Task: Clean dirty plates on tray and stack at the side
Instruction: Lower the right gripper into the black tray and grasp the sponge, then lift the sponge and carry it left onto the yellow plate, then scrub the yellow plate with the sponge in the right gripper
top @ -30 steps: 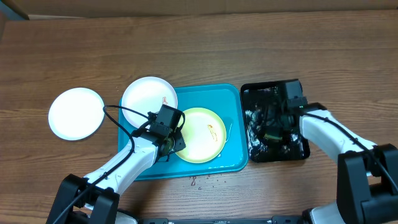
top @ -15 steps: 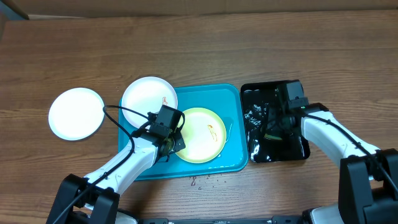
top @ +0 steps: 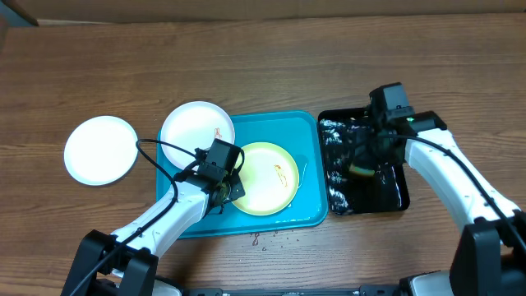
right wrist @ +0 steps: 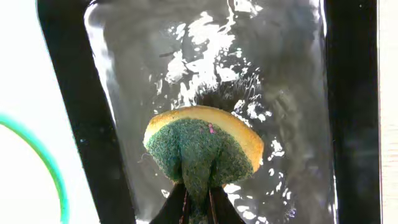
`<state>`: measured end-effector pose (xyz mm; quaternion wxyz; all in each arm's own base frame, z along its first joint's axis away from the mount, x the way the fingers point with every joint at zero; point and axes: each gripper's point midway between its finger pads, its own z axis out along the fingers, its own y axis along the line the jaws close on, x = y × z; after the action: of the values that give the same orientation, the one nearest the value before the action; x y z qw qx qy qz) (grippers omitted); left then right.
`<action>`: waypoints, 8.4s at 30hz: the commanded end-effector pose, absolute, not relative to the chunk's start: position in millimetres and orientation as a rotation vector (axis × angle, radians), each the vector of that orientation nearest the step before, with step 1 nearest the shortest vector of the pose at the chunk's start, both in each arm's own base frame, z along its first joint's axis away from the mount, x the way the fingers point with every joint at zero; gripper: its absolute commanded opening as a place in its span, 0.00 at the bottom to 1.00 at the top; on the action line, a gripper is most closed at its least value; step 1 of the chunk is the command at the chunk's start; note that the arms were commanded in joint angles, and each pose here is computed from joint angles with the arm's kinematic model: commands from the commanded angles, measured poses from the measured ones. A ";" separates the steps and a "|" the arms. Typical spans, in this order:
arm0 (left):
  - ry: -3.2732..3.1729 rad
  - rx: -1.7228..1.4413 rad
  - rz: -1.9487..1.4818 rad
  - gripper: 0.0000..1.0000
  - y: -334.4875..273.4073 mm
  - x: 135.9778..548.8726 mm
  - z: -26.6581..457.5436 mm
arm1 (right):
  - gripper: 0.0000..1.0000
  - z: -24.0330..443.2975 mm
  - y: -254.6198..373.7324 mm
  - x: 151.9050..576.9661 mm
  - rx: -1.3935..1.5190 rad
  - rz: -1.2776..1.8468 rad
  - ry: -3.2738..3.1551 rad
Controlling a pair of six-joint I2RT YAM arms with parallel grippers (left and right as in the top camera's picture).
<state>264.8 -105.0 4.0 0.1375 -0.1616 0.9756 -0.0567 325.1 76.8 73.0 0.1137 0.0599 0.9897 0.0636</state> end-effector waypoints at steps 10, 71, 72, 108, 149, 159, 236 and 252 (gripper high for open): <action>2.839 -0.477 -0.110 0.15 -97.3 258.9 -3.7 | 0.13 16.8 74.3 307.9 0.160 0.198 2.863; 2.842 -0.477 -0.107 0.04 -96.9 258.2 -3.9 | 0.04 75.9 81.1 302.9 -0.032 0.230 2.897; 2.842 -0.476 -0.107 0.04 -96.9 258.1 -3.9 | 0.04 75.7 81.2 302.4 -0.032 0.231 2.899; 2.838 -0.468 -0.172 0.04 -105.5 261.1 -2.7 | 0.04 72.4 250.8 300.1 -0.848 0.271 2.547; 2.840 -0.468 -0.172 0.04 -105.5 260.6 -2.9 | 0.40 33.1 255.5 332.0 -0.587 0.175 2.603; 2.842 -0.467 -0.182 0.04 -106.8 260.6 -2.8 | 0.33 24.9 239.8 319.5 -0.573 0.101 2.682; 2.843 -0.455 -0.180 0.04 -106.8 260.6 -2.8 | 0.05 -11.6 257.3 301.8 -0.498 0.186 2.886; 2.847 -0.455 -0.176 0.04 -106.2 259.7 -3.1 | 0.04 9.9 306.7 277.7 -0.536 0.711 2.951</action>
<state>268.3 -110.4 6.4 0.1424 -0.1584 0.9744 -0.0714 291.0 296.2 8.8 0.0663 -0.1614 0.9661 0.1904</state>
